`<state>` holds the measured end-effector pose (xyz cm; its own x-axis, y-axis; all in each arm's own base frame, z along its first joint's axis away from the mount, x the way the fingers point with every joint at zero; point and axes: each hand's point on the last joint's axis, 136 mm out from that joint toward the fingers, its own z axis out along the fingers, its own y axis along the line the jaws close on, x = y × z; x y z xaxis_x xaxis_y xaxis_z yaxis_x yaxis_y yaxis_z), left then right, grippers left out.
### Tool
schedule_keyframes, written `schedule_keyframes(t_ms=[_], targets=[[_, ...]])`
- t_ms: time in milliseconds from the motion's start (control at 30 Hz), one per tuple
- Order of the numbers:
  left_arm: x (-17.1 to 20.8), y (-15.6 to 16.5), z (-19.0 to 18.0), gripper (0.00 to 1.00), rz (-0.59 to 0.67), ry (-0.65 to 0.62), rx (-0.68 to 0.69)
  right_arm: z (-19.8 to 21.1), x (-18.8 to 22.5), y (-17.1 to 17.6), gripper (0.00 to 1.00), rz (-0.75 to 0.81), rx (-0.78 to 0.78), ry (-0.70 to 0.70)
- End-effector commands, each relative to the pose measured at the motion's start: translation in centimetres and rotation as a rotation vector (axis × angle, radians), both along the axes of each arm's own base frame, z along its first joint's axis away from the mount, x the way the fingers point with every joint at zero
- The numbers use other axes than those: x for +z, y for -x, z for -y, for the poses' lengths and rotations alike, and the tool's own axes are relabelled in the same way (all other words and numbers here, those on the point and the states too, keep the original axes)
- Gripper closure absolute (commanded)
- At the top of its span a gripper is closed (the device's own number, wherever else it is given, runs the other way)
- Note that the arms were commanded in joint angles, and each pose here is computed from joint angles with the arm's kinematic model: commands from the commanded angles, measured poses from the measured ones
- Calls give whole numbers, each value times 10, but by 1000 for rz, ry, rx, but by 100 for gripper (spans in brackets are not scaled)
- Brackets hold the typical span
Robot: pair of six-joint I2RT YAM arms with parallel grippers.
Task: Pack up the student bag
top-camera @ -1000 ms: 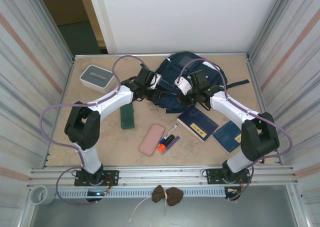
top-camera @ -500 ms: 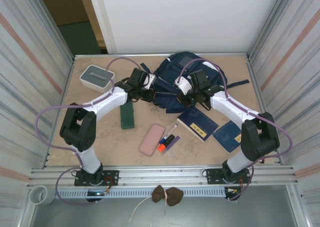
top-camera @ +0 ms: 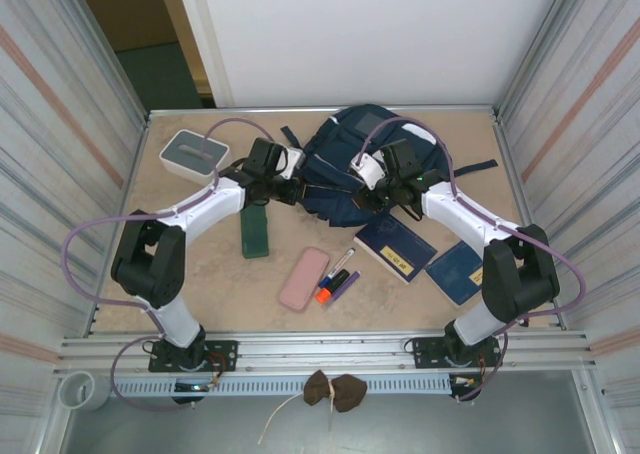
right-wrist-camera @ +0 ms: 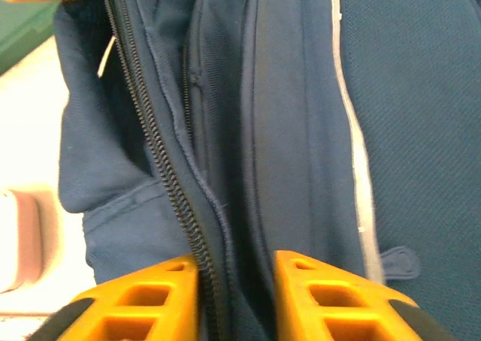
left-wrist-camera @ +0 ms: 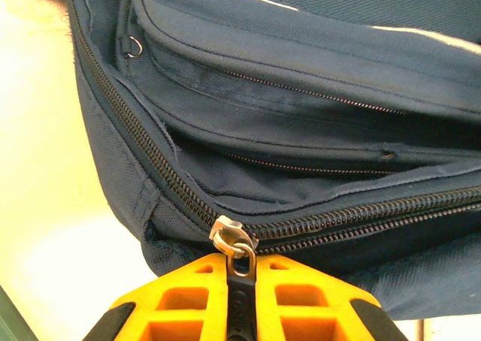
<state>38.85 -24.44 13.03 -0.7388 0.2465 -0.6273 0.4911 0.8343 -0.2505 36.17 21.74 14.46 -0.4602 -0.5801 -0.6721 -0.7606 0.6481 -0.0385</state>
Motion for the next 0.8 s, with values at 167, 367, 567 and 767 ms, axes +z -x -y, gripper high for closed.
schedule_keyframes(t_ms=[167, 367, 567, 767], targets=[[43, 9, 17, 100, 42, 144, -54, -45, 17, -2, 38, -18, 88, -120], [43, 12, 18, 100, 40, 140, -57, -80, 7, 0, 31, -80, 160, -191], [40, 9, 8, 100, 53, 91, -22, -96, -11, -5, 56, -118, 160, -216], [19, -3, -34, 100, 56, -51, 111, -79, -7, -9, 100, -91, 129, -171]])
